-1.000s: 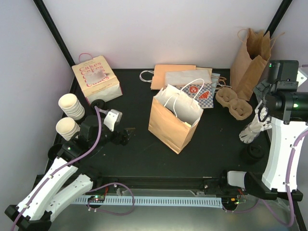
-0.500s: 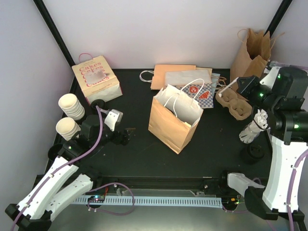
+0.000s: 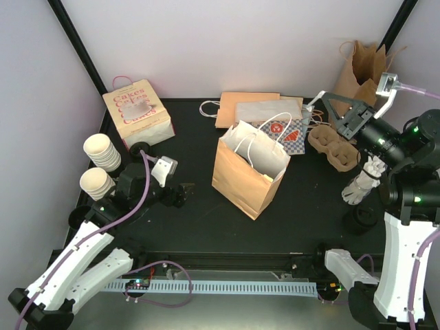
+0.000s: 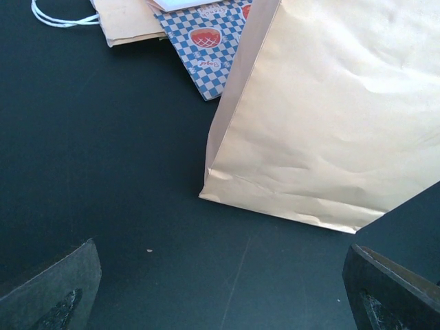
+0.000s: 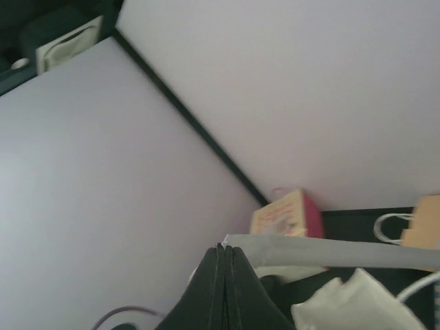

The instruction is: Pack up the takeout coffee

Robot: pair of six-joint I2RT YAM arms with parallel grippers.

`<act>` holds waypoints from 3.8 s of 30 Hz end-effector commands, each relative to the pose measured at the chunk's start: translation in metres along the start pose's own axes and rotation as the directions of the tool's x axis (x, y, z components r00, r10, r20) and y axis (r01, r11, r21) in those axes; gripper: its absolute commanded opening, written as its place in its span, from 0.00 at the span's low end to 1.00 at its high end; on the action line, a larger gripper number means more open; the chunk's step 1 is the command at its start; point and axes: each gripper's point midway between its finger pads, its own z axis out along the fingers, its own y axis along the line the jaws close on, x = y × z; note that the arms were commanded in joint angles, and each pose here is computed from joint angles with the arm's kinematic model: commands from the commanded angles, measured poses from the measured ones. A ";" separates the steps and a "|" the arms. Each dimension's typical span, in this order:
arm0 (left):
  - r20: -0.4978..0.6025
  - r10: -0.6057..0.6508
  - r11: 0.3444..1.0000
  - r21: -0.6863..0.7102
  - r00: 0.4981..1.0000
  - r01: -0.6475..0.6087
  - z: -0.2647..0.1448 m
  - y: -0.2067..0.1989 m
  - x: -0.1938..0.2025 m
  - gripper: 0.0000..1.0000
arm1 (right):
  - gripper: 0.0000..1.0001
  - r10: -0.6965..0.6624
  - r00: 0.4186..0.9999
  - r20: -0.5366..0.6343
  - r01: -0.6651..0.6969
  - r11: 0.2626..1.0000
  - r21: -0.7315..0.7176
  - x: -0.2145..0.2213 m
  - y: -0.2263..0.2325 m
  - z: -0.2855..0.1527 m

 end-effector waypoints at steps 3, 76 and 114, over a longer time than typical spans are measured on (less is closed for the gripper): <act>0.014 0.015 1.000 0.015 1.000 -0.016 0.001 -0.002 -0.005 0.99 | 0.01 -0.013 0.995 -0.104 -0.018 0.955 -0.295 -0.002 0.047 0.009; 0.001 0.019 0.999 0.033 1.000 -0.019 0.005 -0.004 -0.001 0.99 | 0.65 -0.040 0.972 -0.230 0.221 0.467 0.856 0.070 -0.190 -0.052; 0.016 0.019 0.998 0.056 1.000 -0.020 0.001 -0.008 -0.001 0.99 | 0.27 0.203 0.977 -0.060 0.074 -0.058 0.996 0.104 -0.349 -0.109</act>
